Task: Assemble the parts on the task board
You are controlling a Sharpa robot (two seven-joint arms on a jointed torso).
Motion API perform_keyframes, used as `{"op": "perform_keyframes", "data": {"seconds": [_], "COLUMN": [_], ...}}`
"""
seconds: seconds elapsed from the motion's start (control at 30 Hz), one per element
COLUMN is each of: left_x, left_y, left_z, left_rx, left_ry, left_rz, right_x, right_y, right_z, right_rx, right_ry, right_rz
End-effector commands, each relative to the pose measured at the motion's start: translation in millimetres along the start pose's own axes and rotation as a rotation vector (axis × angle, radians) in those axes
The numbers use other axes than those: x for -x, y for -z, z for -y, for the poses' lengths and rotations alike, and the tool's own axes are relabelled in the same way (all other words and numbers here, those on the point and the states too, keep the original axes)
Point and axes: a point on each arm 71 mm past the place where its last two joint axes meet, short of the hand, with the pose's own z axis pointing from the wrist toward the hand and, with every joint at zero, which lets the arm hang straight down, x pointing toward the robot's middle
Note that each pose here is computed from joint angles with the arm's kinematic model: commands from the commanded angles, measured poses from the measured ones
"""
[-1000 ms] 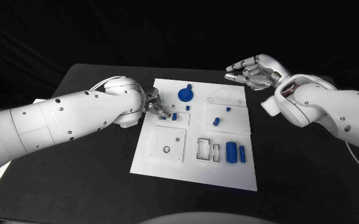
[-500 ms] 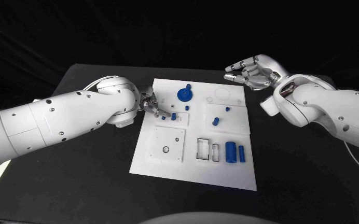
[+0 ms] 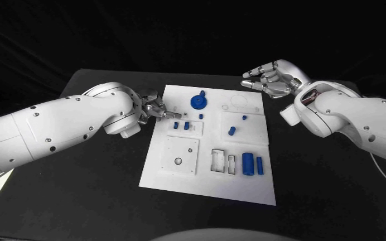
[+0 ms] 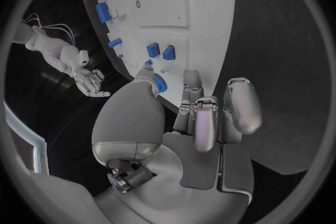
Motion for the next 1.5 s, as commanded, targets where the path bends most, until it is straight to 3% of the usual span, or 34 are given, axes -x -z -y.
{"op": "perform_keyframes", "data": {"seconds": [0.03,0.17,0.33,0.47,0.57,0.77,0.97,1.27,1.5], "left_x": [2.1,4.6,3.0,-2.0,-5.3,-15.3,-25.7,-35.7,-41.1], "left_y": [1.6,2.5,1.4,-2.3,-5.8,-13.2,-20.7,-32.6,-37.0], "left_z": [10.4,22.1,44.9,61.1,68.3,78.0,84.5,88.0,89.7], "left_rx": [-0.183,-0.327,-0.474,-0.548,-0.57,-0.573,-0.534,-0.484,-0.464], "left_ry": [0.191,0.208,0.038,-0.094,-0.165,-0.308,-0.407,-0.461,-0.476], "left_rz": [-0.011,0.04,0.17,0.235,0.258,0.269,0.232,0.186,0.16], "right_x": [-0.5,-0.7,0.2,-0.3,-0.9,-1.7,-2.4,-3.9,-4.7], "right_y": [0.4,0.8,1.3,1.1,1.0,0.8,0.5,-0.1,-0.5], "right_z": [0,2,3,4,4,4,4,3,3], "right_rx": [0.007,0.004,0.0,0.0,0.001,0.002,0.002,0.005,0.006], "right_ry": [-0.001,-0.001,0.0,0.0,-0.001,-0.002,-0.003,-0.005,-0.005], "right_rz": [-0.006,-0.004,0.0,0.0,-0.001,-0.003,-0.006,-0.011,-0.013]}}
